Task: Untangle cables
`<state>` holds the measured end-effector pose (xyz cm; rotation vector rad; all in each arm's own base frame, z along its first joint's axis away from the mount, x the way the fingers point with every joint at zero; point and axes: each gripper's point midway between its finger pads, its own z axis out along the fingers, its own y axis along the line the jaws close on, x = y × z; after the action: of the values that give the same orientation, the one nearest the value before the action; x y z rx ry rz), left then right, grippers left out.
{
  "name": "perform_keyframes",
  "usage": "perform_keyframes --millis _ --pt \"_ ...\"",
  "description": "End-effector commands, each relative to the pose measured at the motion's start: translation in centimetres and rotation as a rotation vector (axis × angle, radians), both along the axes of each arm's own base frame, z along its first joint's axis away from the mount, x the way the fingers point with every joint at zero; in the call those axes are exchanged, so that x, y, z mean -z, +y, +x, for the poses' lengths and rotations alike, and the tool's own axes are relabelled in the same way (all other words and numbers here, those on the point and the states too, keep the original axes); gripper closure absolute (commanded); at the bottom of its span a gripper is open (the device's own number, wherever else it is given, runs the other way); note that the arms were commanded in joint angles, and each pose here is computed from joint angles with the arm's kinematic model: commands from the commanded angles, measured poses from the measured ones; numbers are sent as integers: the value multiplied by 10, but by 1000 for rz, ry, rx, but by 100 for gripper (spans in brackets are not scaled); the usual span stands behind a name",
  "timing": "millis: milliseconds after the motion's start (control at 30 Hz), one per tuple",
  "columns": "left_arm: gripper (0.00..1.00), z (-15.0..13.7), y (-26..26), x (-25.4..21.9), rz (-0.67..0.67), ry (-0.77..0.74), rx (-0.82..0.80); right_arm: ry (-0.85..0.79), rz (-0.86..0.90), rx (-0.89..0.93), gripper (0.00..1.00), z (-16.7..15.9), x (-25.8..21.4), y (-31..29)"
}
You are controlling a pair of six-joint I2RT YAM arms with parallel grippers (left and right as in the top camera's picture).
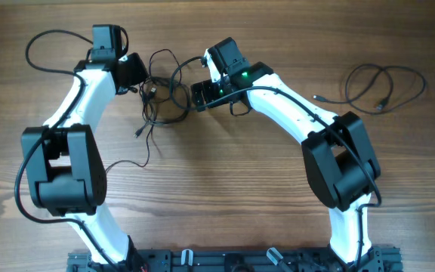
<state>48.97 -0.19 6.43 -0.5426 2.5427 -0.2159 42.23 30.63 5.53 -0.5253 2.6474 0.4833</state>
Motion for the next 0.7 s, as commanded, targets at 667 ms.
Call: perform_keyframes --millis 667 --pt "96 -9 1 19 -1 45 3 23 -35 22 0 -2 15 -6"
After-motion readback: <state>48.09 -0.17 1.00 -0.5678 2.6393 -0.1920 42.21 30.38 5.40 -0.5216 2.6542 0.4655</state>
